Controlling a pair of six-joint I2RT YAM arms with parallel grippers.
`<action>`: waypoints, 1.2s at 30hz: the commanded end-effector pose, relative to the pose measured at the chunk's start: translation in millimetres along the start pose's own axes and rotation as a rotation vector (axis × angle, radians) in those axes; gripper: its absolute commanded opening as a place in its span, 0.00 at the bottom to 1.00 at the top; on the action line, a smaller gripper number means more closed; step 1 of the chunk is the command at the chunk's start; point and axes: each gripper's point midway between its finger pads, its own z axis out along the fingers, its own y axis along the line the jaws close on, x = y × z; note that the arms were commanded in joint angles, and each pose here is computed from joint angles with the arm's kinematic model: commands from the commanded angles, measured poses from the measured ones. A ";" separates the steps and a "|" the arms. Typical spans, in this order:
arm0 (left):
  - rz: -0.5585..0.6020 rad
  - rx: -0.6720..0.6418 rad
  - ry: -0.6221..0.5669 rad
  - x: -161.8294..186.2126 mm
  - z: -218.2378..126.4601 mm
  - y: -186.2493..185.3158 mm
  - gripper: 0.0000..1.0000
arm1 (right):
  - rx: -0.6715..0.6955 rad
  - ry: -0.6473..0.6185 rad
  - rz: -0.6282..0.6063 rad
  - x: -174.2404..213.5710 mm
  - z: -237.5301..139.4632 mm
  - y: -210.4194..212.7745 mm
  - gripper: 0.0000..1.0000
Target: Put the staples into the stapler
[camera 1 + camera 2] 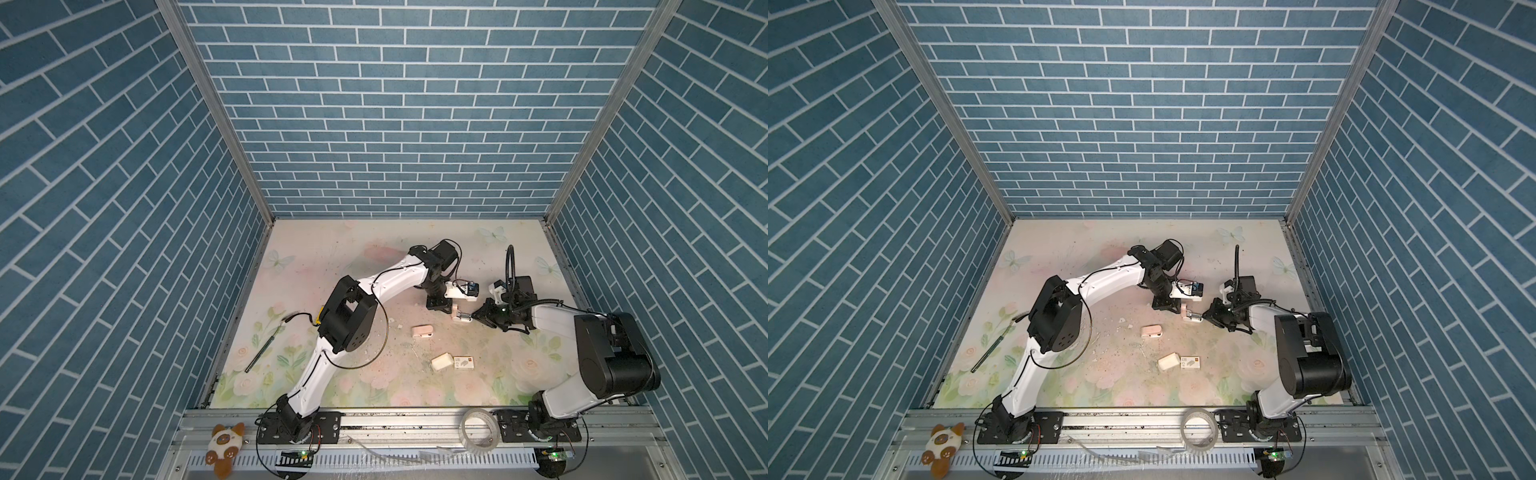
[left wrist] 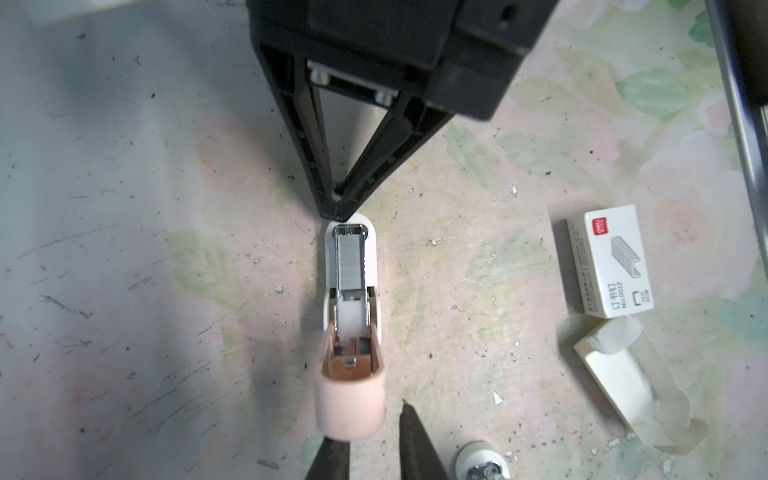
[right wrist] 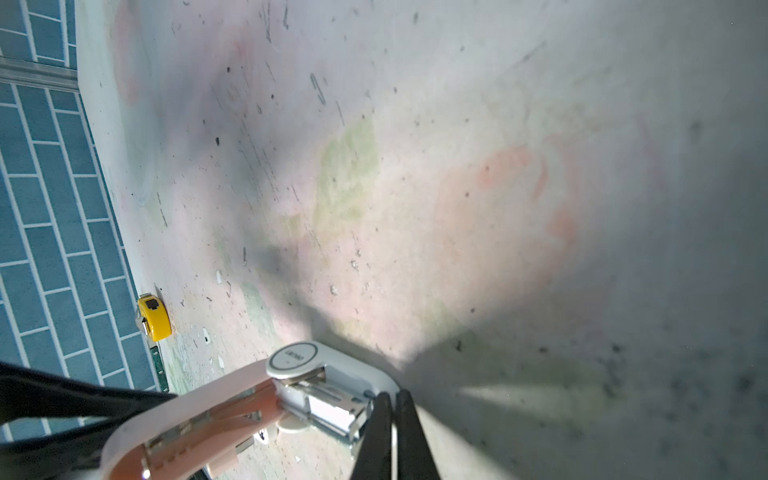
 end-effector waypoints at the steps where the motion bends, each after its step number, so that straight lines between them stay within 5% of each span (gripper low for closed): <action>1: 0.003 0.023 -0.005 -7.9 4.1 -6.2 0.24 | 0.037 0.041 0.038 16.9 3.5 -14.3 0.07; 24: 0.017 -0.040 -0.024 -31.6 18.8 9.6 0.25 | 0.022 -0.034 0.052 8.3 -8.5 -7.0 0.07; 36: 0.036 -0.043 -0.022 -43.0 23.0 11.2 0.38 | 0.104 -0.203 0.087 -2.5 -50.4 -11.2 0.08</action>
